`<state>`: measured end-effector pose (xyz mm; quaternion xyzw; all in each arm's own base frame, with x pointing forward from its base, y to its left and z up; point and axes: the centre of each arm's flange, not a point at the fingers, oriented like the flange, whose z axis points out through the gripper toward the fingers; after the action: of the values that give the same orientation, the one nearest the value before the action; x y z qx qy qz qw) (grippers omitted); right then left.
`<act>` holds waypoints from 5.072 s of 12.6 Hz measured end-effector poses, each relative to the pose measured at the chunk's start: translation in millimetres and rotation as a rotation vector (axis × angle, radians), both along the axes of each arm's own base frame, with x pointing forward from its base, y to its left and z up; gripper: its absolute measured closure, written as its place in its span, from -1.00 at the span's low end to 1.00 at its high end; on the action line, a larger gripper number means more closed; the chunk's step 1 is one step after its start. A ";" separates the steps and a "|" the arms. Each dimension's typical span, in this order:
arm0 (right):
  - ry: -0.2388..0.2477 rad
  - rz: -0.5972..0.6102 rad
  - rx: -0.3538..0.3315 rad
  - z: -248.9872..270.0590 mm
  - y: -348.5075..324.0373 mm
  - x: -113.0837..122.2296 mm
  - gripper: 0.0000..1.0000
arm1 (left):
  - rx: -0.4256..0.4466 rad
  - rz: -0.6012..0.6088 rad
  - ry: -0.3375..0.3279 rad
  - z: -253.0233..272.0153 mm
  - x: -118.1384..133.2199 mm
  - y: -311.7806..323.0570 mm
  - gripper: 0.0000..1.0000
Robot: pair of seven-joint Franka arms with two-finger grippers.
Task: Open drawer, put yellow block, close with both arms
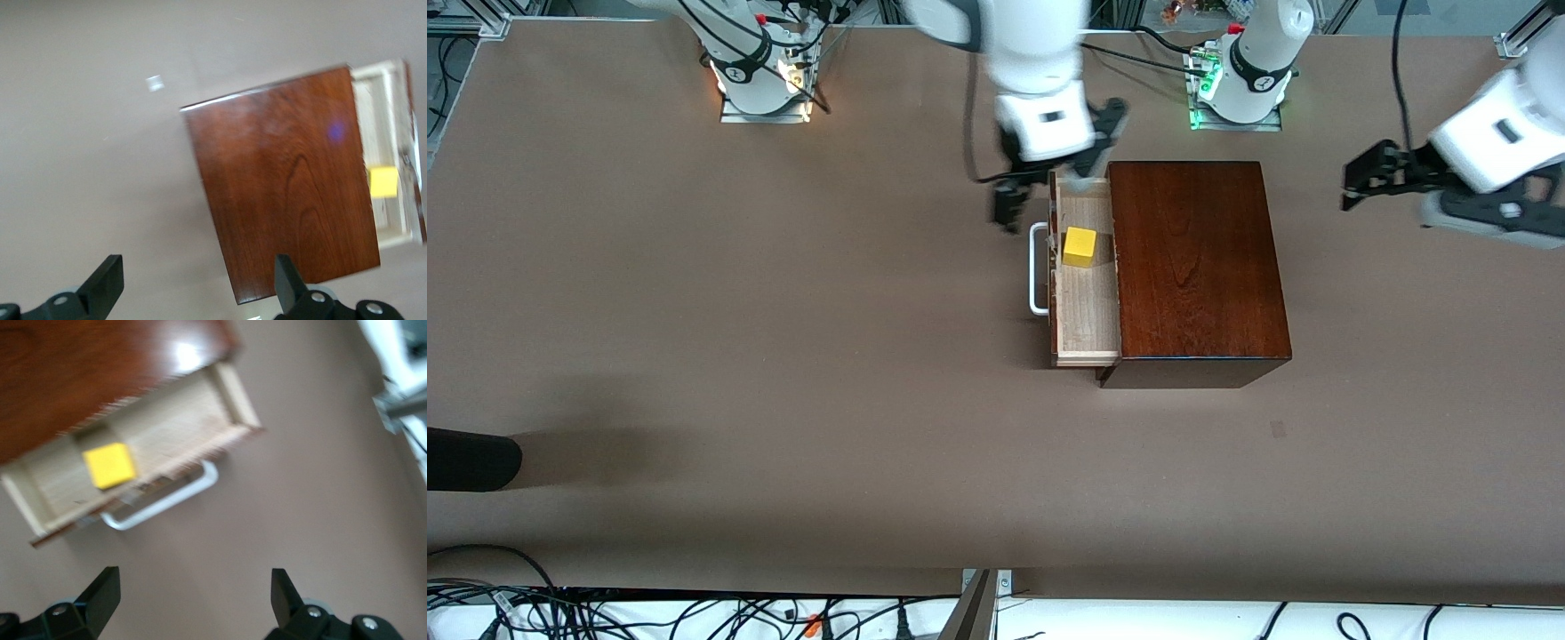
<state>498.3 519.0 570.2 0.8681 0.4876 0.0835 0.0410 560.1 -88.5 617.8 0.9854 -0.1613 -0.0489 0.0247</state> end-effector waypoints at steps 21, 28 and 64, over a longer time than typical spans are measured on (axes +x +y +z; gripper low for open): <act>0.227 -0.794 0.050 40.4 -461.7 30.7 -1.00 | -0.105 -1.286 0.015 -298.7 -81.9 -419.1 -1.00; 0.202 -0.834 0.067 30.0 -470.2 43.4 -1.00 | -0.093 -1.329 0.062 -314.6 -58.1 -384.0 -1.00; 0.185 -0.839 0.072 26.3 -468.1 55.4 -1.00 | -0.077 -1.343 0.211 -299.6 -27.7 -319.3 -1.00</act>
<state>553.6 50.9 596.6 0.9959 0.0907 -0.0014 -0.0028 532.4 -407.8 318.2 0.6599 -0.7364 -0.1435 0.0399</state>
